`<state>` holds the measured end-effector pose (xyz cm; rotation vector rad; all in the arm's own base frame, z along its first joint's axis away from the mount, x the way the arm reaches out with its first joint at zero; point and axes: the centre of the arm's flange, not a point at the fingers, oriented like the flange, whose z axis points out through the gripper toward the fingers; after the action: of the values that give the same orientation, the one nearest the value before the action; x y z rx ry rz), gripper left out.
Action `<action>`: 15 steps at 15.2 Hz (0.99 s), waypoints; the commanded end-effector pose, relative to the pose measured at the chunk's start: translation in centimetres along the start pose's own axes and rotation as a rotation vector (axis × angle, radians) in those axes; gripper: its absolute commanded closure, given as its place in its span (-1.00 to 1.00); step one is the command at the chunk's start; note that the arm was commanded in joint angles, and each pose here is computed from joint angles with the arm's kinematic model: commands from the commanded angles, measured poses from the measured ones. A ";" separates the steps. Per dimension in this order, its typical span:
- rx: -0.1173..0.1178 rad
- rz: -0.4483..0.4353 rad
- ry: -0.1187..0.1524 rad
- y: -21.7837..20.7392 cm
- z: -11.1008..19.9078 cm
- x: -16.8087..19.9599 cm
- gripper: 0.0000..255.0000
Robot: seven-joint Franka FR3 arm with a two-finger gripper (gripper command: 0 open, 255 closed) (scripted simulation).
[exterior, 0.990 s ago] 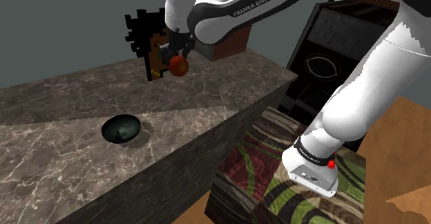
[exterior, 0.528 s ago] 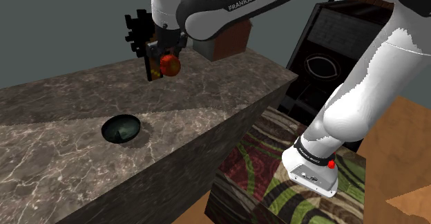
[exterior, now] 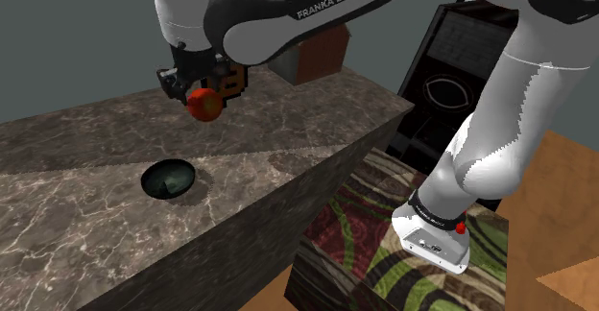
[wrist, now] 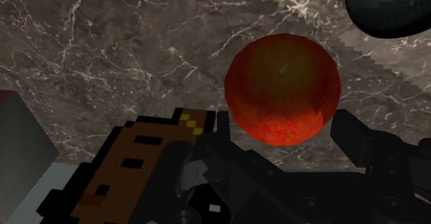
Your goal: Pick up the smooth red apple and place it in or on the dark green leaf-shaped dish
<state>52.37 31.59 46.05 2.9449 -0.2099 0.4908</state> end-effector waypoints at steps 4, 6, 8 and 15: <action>-0.001 0.002 0.000 -6.4 -1.4 -0.9 1.00; -0.001 0.002 0.000 -9.0 -2.1 -1.3 1.00; -0.001 0.002 0.000 -12.4 -2.9 -1.8 1.00; -0.001 0.002 0.000 -12.9 0.5 -3.1 1.00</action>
<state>51.65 44.43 43.54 2.9438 -0.2129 0.4901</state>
